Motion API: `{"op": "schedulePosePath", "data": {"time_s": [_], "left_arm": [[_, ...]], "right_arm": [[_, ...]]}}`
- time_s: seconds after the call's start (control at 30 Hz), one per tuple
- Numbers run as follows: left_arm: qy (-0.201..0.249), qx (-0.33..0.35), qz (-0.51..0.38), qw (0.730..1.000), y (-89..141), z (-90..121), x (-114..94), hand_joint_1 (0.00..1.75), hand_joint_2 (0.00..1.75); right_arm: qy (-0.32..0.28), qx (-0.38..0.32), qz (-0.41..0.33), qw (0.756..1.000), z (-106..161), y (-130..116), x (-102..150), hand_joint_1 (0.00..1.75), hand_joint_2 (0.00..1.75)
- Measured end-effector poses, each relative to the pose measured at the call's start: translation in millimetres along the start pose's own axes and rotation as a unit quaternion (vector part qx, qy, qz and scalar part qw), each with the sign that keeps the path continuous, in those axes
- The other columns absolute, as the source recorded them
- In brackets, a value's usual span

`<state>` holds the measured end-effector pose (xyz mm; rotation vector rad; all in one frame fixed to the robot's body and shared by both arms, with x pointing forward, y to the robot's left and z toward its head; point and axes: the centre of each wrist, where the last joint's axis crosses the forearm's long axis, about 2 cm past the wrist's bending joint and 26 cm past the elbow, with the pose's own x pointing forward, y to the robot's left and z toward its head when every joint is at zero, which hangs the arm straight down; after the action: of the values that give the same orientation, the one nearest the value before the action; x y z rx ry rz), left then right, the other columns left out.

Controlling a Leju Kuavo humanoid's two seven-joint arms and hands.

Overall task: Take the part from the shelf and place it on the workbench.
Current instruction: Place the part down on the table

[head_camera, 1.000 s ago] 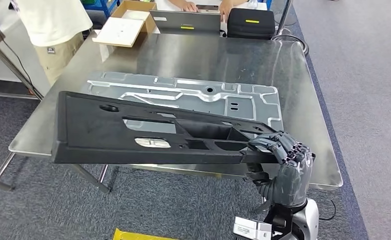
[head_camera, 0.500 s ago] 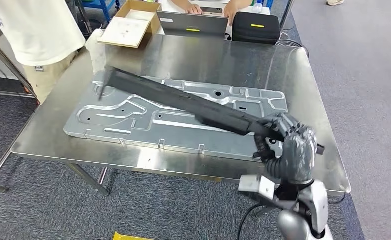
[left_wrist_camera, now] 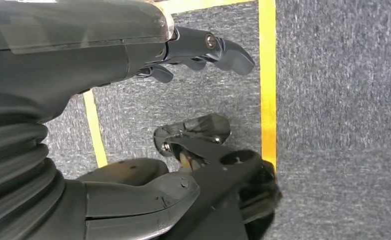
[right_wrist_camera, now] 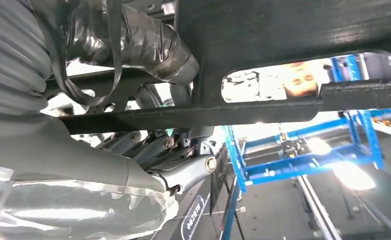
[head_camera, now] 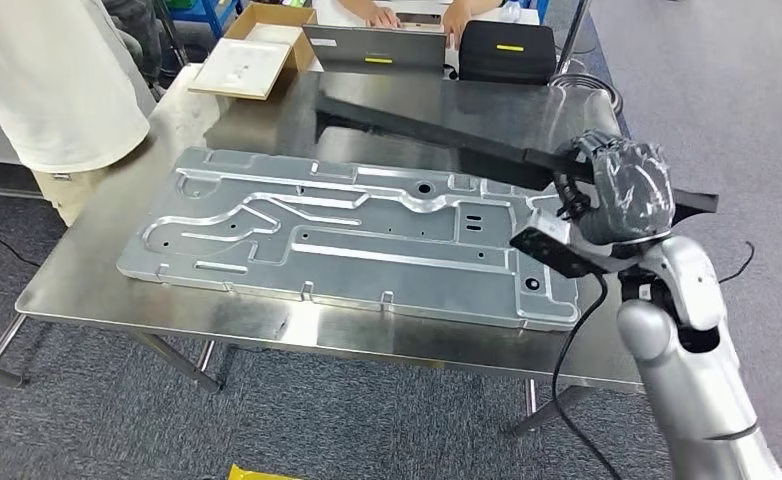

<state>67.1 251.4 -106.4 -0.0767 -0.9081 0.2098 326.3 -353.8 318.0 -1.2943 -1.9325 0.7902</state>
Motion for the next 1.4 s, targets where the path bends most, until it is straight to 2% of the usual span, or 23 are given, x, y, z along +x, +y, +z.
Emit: {"op": "schedulePosePath", "data": {"time_s": [0.2, 0.37, 0.5, 0.73, 0.87, 1.23, 1.4], "left_arm": [[-0.002, 0.002, -0.001, 1.000, 2.9, -0.8, 1.1, 0.00, 1.75], [-0.004, 0.000, 0.001, 1.000, 2.8, -1.1, 1.4, 0.00, 1.75], [-0.004, 0.000, 0.002, 1.000, 3.2, -1.6, 2.0, 0.00, 1.75], [-0.001, 0.004, -0.001, 1.000, 5.2, -2.4, 3.1, 0.00, 1.75], [-0.005, 0.007, 0.000, 1.000, 9.3, -3.3, 4.4, 0.00, 0.00], [0.000, 0.036, -0.023, 0.999, 28.5, -1.8, 5.4, 0.00, 0.00], [0.000, 0.042, -0.030, 0.999, 32.2, -1.4, 5.5, 0.00, 0.00]], "right_arm": [[0.004, 0.001, 0.019, 1.000, -13.1, -6.7, -12.3, 1.75, 1.75], [0.003, 0.030, 0.008, 1.000, -22.1, -12.2, -20.6, 1.75, 1.75], [-0.003, 0.053, 0.005, 0.999, -35.2, -16.2, -26.3, 0.00, 1.75], [-0.054, 0.109, -0.021, 0.992, -45.5, -9.2, -19.6, 0.00, 1.75], [-0.081, 0.121, -0.047, 0.988, -44.4, -3.0, -15.4, 0.00, 1.75], [-0.084, 0.141, -0.088, 0.983, -4.4, 28.9, -15.8, 0.00, 1.75], [-0.081, 0.140, -0.095, 0.982, 9.9, 34.7, -16.8, 0.00, 1.75]]}}
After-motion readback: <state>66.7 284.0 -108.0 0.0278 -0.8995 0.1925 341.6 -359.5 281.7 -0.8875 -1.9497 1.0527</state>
